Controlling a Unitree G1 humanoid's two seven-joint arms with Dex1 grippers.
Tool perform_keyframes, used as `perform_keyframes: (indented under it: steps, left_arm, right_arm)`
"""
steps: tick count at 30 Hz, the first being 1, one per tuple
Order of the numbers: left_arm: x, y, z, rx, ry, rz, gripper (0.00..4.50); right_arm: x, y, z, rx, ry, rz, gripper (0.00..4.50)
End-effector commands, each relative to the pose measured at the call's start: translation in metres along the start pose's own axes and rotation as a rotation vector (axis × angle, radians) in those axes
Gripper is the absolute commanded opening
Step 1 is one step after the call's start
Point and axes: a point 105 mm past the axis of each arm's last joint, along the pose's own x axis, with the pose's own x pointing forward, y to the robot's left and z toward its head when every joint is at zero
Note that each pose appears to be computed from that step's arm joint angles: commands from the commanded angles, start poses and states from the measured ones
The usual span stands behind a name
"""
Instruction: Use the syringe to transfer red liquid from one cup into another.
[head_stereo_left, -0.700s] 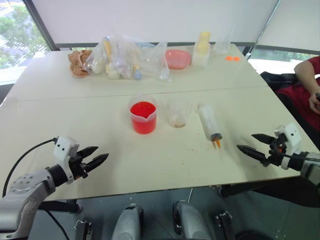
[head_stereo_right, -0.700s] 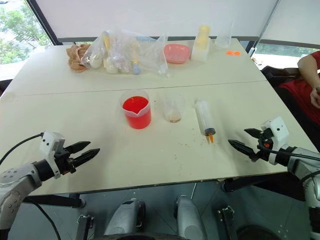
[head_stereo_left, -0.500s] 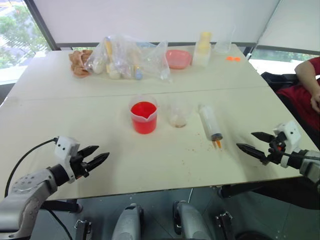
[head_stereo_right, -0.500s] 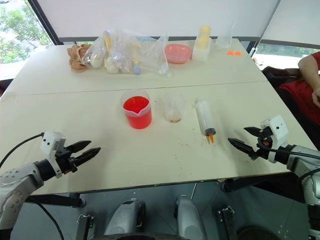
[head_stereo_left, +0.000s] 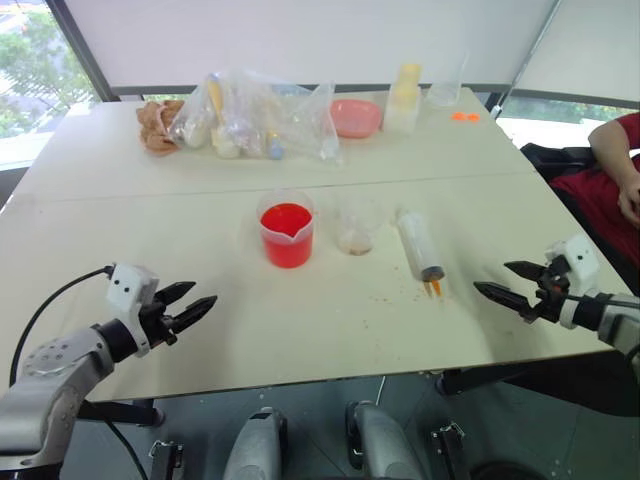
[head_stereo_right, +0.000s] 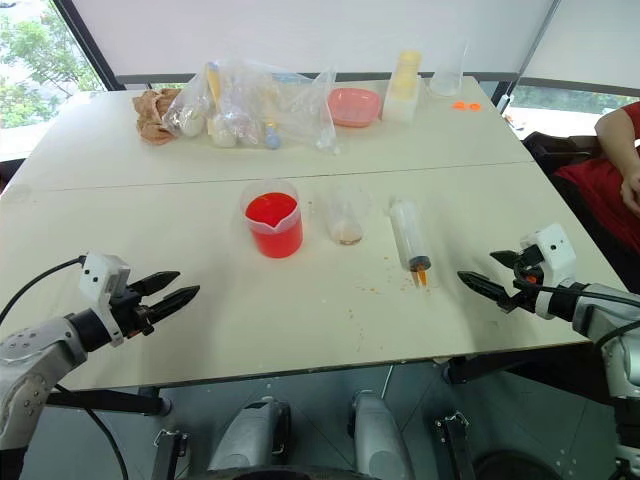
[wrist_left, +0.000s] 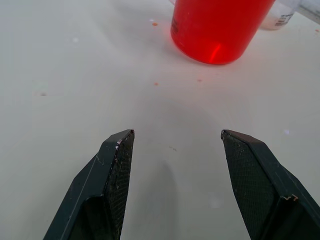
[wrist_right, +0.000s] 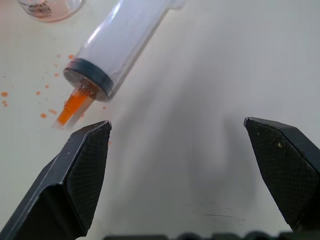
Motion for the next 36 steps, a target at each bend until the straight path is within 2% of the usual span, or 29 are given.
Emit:
perform_keyframes:
  steps: [1,7,10,14,17,24,32,35,36]
  left_arm:
    - [0.001,0.001,0.012,0.055,-0.008,-0.026,2.92]
    - [-0.007,-0.012,0.028,0.08,0.042,-0.178,2.92]
    - [-0.017,-0.022,0.048,0.124,0.085,-0.278,2.92]
    - [-0.022,-0.031,0.062,0.167,0.097,-0.343,2.92]
    - [-0.022,-0.021,0.074,0.181,0.042,-0.292,2.92]
    - [-0.028,-0.021,0.07,0.157,0.008,-0.232,2.92]
    - [-0.024,-0.029,0.059,0.129,-0.015,-0.207,2.92]
    - [-0.023,-0.029,0.056,0.128,-0.012,-0.2,2.92]
    - [-0.023,-0.028,0.055,0.128,-0.01,-0.197,2.92]
  right_arm:
    - [-0.005,-0.003,0.026,-0.014,-0.035,-0.009,4.44]
    - [-0.005,0.006,0.07,-0.034,-0.001,0.012,4.44]
    - [0.006,0.016,0.093,-0.045,0.109,0.03,4.44]
    - [0.031,0.027,0.118,0.147,0.157,0.069,4.44]
    - [0.067,0.041,0.128,0.226,0.2,0.13,4.44]
    - [0.101,0.03,0.12,0.295,0.305,0.077,4.44]
    - [0.132,0.029,0.089,0.286,0.417,0.029,4.44]
    - [0.14,0.033,0.078,0.244,0.454,0.034,3.59]
    - [0.141,0.032,0.076,0.239,0.46,0.025,3.08]
